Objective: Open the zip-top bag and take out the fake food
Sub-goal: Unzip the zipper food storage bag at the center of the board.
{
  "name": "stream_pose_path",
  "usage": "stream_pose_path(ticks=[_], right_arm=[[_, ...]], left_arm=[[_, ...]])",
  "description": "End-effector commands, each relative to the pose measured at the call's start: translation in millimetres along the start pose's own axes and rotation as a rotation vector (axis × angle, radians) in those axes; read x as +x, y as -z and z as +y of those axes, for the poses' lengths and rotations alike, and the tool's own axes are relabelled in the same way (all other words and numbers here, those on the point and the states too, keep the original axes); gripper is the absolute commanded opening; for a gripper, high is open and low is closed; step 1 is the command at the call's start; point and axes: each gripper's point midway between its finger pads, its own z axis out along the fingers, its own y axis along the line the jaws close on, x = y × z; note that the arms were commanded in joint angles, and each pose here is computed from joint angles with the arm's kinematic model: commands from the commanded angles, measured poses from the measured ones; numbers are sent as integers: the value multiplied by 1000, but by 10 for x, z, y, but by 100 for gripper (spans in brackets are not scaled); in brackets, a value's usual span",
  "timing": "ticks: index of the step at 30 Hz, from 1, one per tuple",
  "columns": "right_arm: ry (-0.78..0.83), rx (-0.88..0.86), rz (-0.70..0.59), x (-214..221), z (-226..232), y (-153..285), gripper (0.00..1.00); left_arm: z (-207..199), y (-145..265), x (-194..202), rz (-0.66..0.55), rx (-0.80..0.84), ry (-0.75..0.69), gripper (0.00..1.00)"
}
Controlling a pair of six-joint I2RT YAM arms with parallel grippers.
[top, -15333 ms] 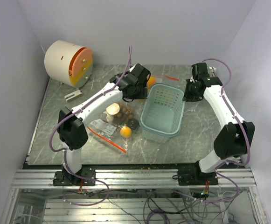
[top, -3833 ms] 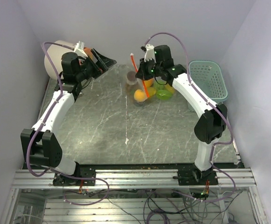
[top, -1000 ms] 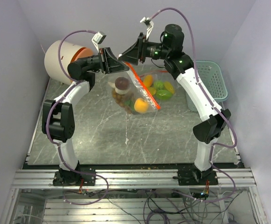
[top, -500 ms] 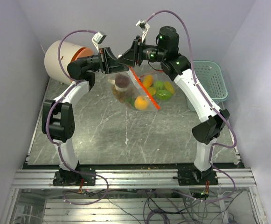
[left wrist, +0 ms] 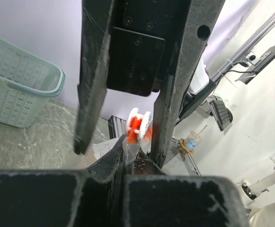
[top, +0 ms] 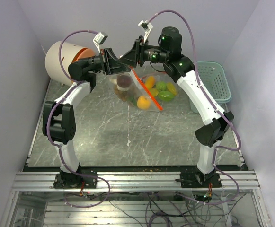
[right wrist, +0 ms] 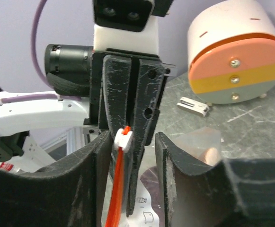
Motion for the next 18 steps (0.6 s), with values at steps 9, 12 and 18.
stream_pose_path(ticks=[9, 12, 18], right_arm=[[46, 116, -87, -251, -169, 275, 46], [48, 107, -90, -260, -153, 273, 47], [41, 44, -85, -258, -65, 230, 54]], left_arm=[[-322, -11, 63, 19, 91, -260, 7], [-322, -10, 65, 14, 91, -259, 7], [-318, -2, 93, 22, 87, -261, 7]])
